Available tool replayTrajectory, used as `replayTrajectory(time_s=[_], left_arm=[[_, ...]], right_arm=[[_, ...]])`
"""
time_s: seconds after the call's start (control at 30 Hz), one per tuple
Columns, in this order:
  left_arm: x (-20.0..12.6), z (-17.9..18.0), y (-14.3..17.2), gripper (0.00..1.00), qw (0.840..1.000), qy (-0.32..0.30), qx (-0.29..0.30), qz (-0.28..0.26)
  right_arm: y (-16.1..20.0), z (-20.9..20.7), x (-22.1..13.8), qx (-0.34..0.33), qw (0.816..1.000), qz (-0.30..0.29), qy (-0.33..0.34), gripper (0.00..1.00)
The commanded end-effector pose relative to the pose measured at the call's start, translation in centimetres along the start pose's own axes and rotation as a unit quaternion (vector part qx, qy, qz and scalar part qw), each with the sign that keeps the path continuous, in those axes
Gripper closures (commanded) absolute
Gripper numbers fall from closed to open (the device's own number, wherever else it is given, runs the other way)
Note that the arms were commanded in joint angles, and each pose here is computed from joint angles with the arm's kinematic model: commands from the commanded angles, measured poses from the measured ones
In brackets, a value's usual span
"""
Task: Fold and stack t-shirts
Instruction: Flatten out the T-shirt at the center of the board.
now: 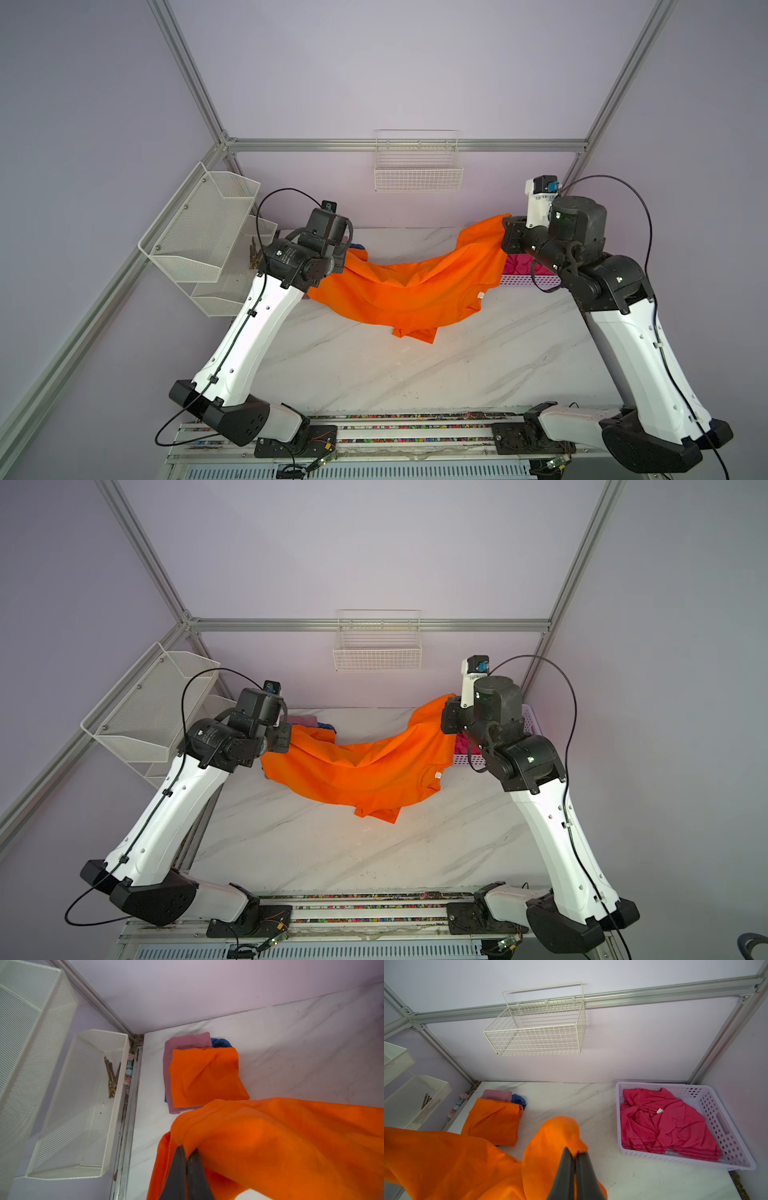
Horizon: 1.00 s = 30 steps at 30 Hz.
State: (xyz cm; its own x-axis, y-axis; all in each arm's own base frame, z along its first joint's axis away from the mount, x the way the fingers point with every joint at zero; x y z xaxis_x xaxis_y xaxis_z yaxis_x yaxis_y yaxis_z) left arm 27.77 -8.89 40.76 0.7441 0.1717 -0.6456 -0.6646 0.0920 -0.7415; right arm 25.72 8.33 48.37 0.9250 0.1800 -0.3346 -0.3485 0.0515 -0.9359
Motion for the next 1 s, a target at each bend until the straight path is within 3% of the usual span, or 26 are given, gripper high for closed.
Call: replayTrajectory(time_s=[0.0,0.13,0.27,0.43,0.6,0.73,0.87,0.97], left_arm=[[-3.1,1.3,1.3,1.00,0.996,0.047,-0.075,-0.009],[-3.2,1.4,2.4,1.00,0.995,0.052,-0.084,0.019],[-0.3,-0.5,2.4,0.99,0.995,0.050,-0.067,0.057],[6.9,-3.8,1.4,1.00,0.993,0.017,-0.051,0.106],[14.7,-4.5,-0.9,1.00,0.985,0.008,-0.094,0.146],[15.5,-4.3,-6.6,1.00,0.990,0.001,-0.121,0.073],[11.5,-3.4,-12.3,1.00,0.984,0.043,-0.166,-0.045],[8.7,-2.8,-13.5,1.00,0.976,0.077,-0.179,-0.094]], right_arm=[[0.1,-0.8,-3.3,0.029,0.999,-0.016,0.006,1.00],[0.5,-1.0,-4.4,0.052,0.999,-0.008,0.001,1.00],[0.7,-0.7,-2.6,0.059,0.998,0.007,0.001,1.00],[1.1,0.1,2.7,0.035,0.999,0.018,0.003,1.00],[-1.1,0.5,7.9,0.035,0.999,0.005,0.003,1.00],[-5.1,0.9,10.3,0.042,0.999,-0.030,-0.018,1.00],[-9.0,1.5,8.8,0.042,0.995,-0.076,-0.039,1.00],[-10.2,1.5,7.3,0.048,0.993,-0.096,-0.057,1.00]])
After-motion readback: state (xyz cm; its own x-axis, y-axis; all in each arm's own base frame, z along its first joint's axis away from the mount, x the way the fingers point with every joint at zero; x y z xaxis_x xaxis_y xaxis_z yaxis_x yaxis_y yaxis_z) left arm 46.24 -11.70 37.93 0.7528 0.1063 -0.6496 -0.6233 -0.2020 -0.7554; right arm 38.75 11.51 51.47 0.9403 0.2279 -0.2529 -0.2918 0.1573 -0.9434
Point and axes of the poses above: each gripper's point midway between its finger pads, its own x axis out along the fingers, its own z axis along the line the jaws close on, y = z × x, the point moved 8 cm from there along -x, back along the fingers, and after that the axes turned 3 degrees about -x, right-handed, at the moved point
